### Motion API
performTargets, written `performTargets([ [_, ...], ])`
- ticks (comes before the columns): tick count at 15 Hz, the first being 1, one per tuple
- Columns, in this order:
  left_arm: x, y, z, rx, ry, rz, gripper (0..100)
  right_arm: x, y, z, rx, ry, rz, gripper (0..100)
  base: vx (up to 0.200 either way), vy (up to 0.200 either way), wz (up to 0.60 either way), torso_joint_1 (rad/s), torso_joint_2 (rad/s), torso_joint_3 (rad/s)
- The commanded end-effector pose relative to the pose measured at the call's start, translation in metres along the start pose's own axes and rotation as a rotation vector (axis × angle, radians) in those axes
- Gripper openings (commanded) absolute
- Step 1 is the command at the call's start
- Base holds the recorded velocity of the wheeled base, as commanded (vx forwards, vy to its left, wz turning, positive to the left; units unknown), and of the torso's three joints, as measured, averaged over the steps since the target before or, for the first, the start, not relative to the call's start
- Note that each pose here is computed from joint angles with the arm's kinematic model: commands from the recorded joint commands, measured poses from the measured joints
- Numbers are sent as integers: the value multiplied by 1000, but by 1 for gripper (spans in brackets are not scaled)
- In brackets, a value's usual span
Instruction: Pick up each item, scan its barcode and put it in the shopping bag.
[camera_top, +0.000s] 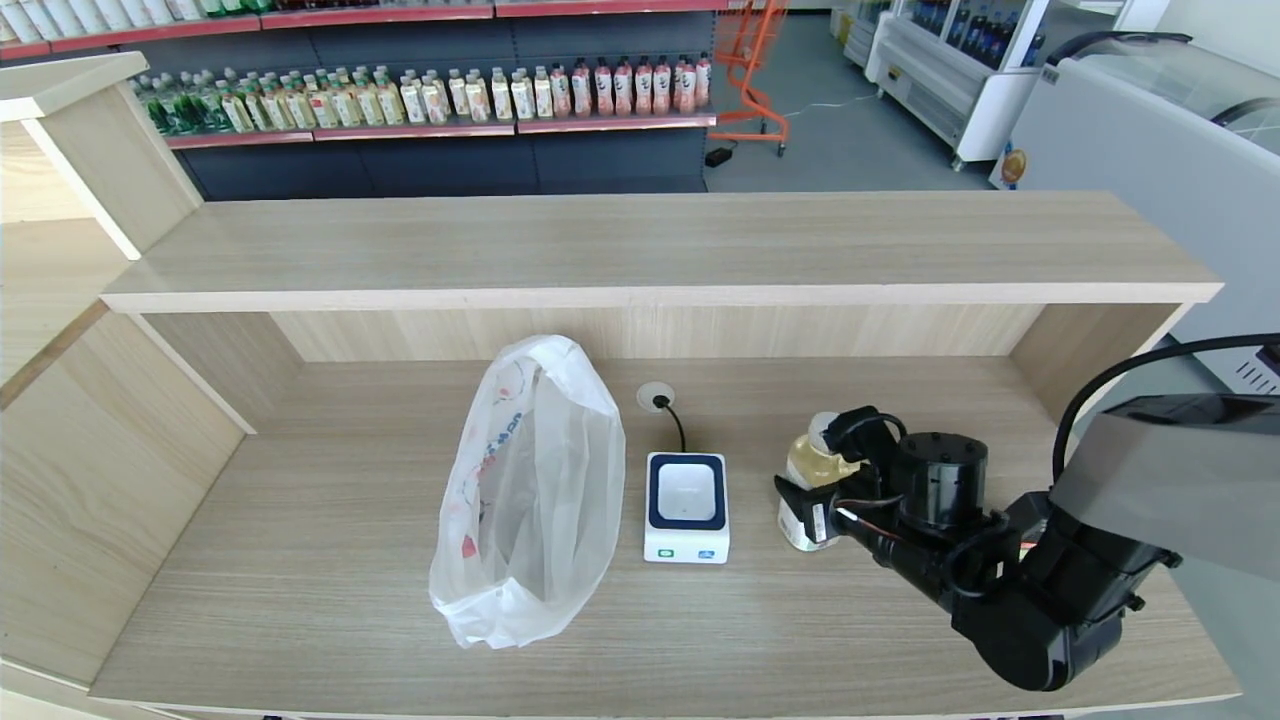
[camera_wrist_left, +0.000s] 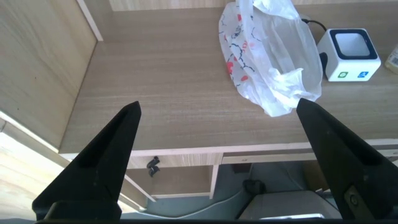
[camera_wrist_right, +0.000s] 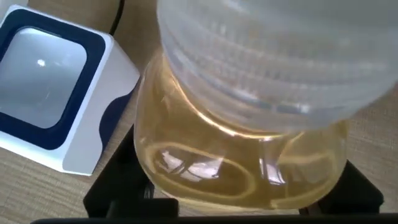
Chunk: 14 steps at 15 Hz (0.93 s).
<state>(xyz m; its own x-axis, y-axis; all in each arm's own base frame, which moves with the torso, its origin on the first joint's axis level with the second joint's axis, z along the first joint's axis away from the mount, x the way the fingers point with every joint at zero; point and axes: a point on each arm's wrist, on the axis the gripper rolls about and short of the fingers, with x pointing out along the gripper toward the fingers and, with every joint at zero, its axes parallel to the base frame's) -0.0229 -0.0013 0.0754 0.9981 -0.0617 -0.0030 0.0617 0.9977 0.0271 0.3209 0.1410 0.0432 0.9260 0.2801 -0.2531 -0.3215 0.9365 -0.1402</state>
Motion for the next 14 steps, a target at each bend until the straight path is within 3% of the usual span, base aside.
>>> performTargets([
  [1, 0, 0, 0, 0, 2, 0, 100, 1, -1, 5, -2, -16, -5, 0, 0, 0, 0, 0, 0, 0],
  [5, 0, 0, 0, 0, 0, 0, 100, -23, -7, 13, 0, -11, 14, 0, 0, 0, 0, 0, 0, 0],
  [8, 0, 0, 0, 0, 2, 0, 100, -45, -37, 41, 20, -28, 18, 0, 0, 0, 0, 0, 0, 0],
  [11, 0, 0, 0, 0, 0, 0, 100, -106, -55, 101, 128, -74, 331, 0, 0, 0, 0, 0, 0, 0],
  [14, 0, 0, 0, 0, 0, 0, 100, -137, -64, 110, 156, -82, 647, 0, 0, 0, 0, 0, 0, 0],
])
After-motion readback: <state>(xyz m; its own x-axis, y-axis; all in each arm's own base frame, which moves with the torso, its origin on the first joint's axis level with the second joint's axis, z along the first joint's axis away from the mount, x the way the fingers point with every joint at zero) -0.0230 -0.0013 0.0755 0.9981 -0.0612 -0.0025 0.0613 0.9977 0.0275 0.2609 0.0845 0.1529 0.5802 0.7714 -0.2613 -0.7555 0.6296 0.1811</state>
